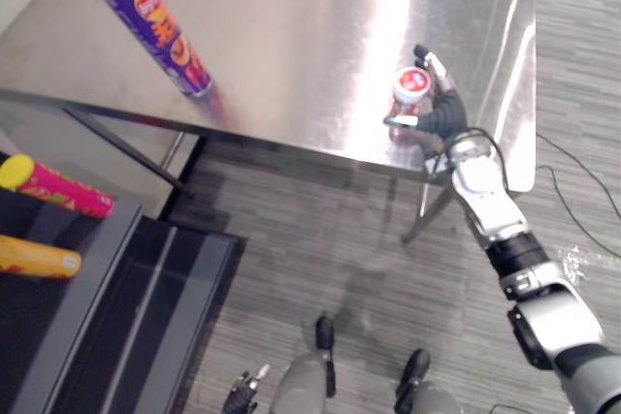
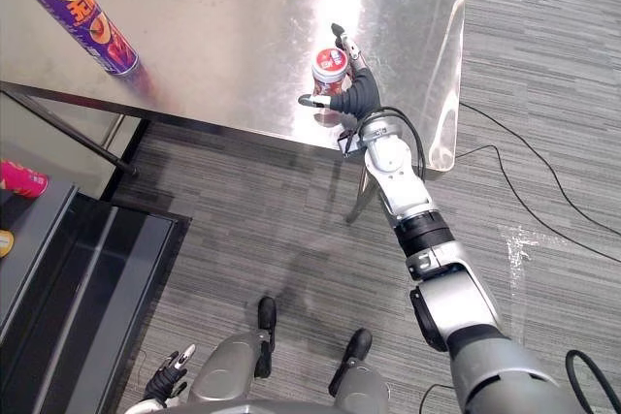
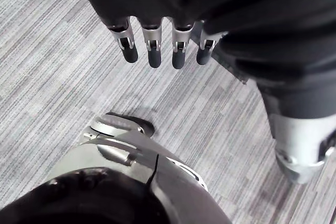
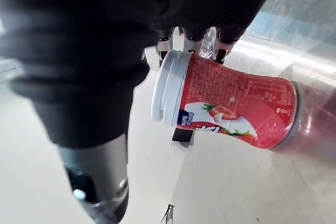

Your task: Put the gum and the chips on the shelf.

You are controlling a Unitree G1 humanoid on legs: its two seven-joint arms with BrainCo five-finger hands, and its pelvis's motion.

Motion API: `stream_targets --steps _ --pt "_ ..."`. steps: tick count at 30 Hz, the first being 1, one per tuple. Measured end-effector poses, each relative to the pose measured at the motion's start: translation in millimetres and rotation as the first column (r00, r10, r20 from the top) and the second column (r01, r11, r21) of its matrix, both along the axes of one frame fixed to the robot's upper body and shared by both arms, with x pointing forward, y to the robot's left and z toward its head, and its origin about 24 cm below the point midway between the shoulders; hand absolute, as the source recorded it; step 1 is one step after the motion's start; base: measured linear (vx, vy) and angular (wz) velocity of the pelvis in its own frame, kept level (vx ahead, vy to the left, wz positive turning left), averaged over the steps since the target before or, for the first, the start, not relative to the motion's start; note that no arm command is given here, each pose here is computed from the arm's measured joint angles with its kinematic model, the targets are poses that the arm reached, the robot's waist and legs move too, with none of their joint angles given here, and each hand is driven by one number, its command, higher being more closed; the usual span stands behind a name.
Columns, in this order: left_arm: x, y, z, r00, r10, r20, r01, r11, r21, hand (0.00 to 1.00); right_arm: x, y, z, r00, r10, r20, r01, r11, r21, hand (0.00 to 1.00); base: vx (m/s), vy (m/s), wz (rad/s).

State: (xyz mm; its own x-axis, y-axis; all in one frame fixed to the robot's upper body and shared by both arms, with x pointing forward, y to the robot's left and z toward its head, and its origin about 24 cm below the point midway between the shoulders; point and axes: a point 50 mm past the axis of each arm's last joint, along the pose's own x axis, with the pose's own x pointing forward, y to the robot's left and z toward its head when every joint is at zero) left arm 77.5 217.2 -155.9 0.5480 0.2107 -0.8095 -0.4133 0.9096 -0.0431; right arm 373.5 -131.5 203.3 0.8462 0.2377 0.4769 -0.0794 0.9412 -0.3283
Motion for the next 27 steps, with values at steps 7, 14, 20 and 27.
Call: stream_targets --steps 7,14,20,27 --pt "3.5 1.5 1.8 1.0 0.006 0.018 -0.006 1.0 0.004 0.0 2.2 3.4 -2.4 1.0 0.007 -0.025 -0.006 0.999 0.035 0.0 0.02 -0.001 0.0" --pt "3.6 1.6 1.8 1.0 0.007 0.018 -0.007 1.0 0.005 0.0 6.8 -0.5 -8.0 0.998 -0.014 -0.062 0.017 0.999 0.038 1.0 0.0 0.0 0.0" --pt "3.7 1.6 1.9 1.0 0.007 0.018 -0.007 1.0 0.006 0.0 10.3 -2.7 -6.5 0.997 -0.04 -0.071 0.044 0.998 0.053 1.0 0.0 0.0 0.0" --pt "6.5 1.9 2.5 1.0 0.008 0.023 -0.008 1.0 0.01 0.0 11.2 6.4 -4.5 0.997 -0.029 -0.075 0.035 0.996 0.082 1.0 0.0 0.0 0.0"
